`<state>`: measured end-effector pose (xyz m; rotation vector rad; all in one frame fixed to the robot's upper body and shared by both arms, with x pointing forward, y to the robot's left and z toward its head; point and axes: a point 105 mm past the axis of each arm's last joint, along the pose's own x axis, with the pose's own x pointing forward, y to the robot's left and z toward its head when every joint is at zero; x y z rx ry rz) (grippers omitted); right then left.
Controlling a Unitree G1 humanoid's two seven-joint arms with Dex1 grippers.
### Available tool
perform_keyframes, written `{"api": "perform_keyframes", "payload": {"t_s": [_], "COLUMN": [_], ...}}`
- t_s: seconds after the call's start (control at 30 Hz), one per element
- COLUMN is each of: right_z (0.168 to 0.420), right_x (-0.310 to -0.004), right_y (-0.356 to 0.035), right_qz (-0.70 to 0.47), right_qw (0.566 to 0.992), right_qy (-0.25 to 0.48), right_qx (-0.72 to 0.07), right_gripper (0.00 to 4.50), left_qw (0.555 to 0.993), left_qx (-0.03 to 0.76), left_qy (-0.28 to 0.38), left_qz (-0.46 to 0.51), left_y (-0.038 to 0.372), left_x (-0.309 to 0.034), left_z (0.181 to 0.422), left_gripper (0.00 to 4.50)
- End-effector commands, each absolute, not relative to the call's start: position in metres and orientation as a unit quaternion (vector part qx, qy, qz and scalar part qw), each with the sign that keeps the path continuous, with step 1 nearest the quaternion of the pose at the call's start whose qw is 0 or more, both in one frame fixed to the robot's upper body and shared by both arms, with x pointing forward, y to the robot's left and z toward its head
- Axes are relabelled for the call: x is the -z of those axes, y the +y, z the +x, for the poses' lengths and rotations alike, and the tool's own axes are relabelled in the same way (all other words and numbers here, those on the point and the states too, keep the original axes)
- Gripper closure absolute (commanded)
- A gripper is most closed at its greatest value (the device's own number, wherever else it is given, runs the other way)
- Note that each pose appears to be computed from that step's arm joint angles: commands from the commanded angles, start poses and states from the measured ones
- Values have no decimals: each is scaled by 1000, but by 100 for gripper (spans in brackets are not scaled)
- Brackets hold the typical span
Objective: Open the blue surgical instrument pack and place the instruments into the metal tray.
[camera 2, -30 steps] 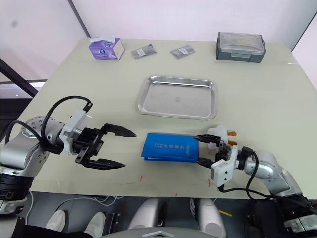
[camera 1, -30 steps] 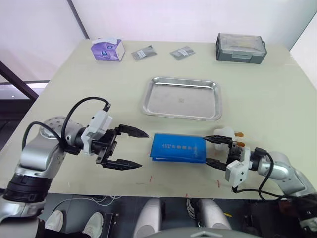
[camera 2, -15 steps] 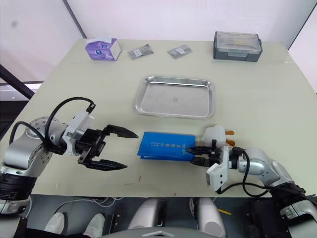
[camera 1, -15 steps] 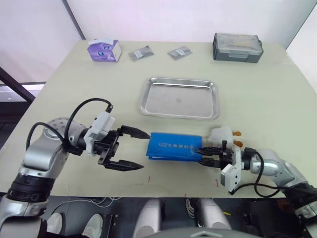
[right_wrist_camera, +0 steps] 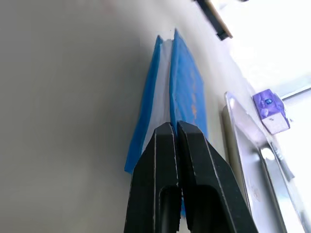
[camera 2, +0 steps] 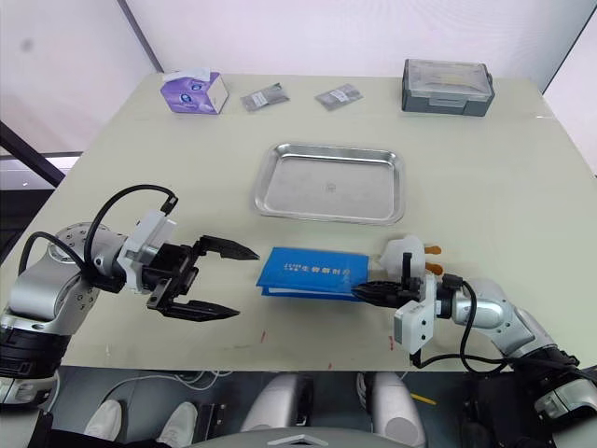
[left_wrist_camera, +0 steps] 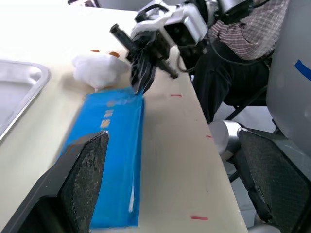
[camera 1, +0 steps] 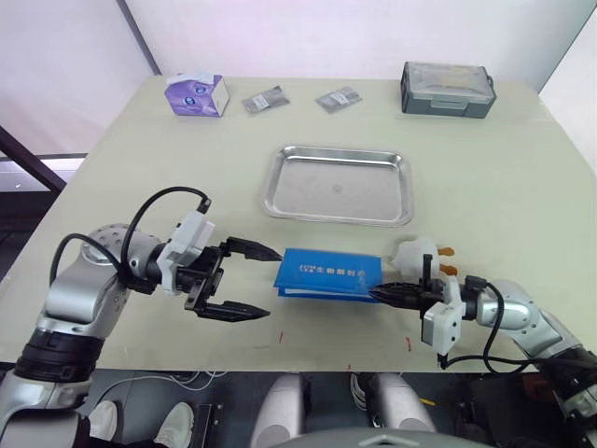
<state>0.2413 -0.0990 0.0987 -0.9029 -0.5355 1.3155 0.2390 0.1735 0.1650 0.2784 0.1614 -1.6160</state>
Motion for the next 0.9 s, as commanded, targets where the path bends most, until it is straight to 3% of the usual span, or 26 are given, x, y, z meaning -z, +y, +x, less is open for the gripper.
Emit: {"api": "perform_keyframes", "payload": {"t_s": [0.03,0.2,0.33,0.57,0.9], "right_z": [237,248,259,294,310], "right_x": [-115,-125,-128,-143,-146], "right_y": [-101,-106,-111,-117,-118], "right_qz": [-287,-161,-116,-88,-75], "right_qw": [710,754,753,767,769], "right_qy": [-188,-109,-52,-26,-14], "right_qx": [-615,-627,-646,-635,-635], "right_gripper": [441,441,441,441,441], "left_qw": [693,701,699,716,727], "left_qx": [705,697,699,686,679], "left_qy": [82,87,91,47,18], "left_qz": [128,126,121,123,105], "left_y": [192,198,196,179,160], "left_x": [-164,-158,-150,-135,-121], "left_z": [244,251,256,289,316], "left_gripper": [0,0,0,0,0]}}
